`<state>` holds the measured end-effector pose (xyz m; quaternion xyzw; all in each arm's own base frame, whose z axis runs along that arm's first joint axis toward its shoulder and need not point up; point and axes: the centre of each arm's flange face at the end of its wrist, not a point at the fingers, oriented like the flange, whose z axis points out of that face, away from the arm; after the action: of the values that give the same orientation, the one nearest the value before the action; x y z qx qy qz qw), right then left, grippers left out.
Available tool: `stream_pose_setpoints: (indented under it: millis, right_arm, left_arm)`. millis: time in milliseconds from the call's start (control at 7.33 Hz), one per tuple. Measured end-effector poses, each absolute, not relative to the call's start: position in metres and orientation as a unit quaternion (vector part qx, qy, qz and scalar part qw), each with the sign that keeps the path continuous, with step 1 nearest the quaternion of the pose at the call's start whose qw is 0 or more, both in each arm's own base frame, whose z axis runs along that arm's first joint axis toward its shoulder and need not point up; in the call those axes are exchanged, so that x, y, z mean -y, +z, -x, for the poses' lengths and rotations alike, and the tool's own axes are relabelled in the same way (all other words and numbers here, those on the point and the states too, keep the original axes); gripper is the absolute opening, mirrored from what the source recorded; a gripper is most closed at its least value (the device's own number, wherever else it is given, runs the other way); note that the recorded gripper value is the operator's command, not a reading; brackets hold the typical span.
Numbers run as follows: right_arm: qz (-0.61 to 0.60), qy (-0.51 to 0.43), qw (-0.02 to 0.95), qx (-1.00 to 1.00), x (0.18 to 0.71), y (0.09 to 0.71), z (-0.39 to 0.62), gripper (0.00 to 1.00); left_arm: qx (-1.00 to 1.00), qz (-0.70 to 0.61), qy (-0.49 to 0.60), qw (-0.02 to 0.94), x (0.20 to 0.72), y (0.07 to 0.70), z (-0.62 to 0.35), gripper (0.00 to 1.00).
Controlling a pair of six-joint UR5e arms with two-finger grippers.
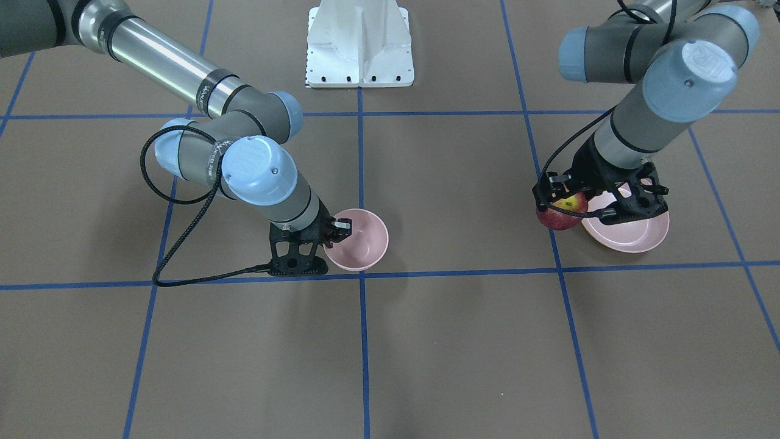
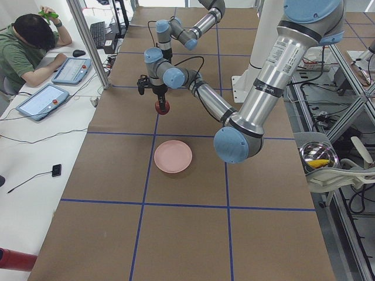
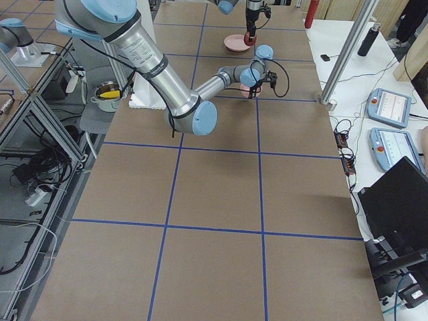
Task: Move apple from plate to bowl
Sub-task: 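Carry the apple over the bowl while right gripper releases and withdraws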
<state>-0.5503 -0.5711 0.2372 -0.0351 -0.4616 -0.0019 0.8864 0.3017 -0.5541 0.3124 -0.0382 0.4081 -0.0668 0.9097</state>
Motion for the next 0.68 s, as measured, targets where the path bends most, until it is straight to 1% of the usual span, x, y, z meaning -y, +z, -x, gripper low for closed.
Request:
stream_pose_setpoints:
  millis: [136, 273, 409, 682]
  right_arm:
    - [0.028, -0.009, 0.882, 0.470, 0.5687, 0.2418, 0.5565, 0.00]
    - [0.021, -0.014, 0.879, 0.476, 0.5673, 0.2451, 0.5607, 0.30]
    - [0.017, -0.015, 0.878, 0.479, 0.5666, 0.2472, 0.5631, 0.99]
    - [0.015, -0.014, 0.877, 0.480, 0.5663, 0.2489, 0.5640, 1.00]
  left_arm:
    - [-0.407, 0.040, -0.066, 0.910, 0.5546, 0.3129, -0.3038, 0.00]
    - [-0.406, 0.041, -0.066, 0.910, 0.5553, 0.3143, -0.3061, 0.00]
    - [-0.406, 0.042, -0.065, 0.911, 0.5562, 0.3149, -0.3075, 0.00]
    - [-0.407, 0.041, -0.064, 0.910, 0.5573, 0.3102, -0.3104, 0.00]
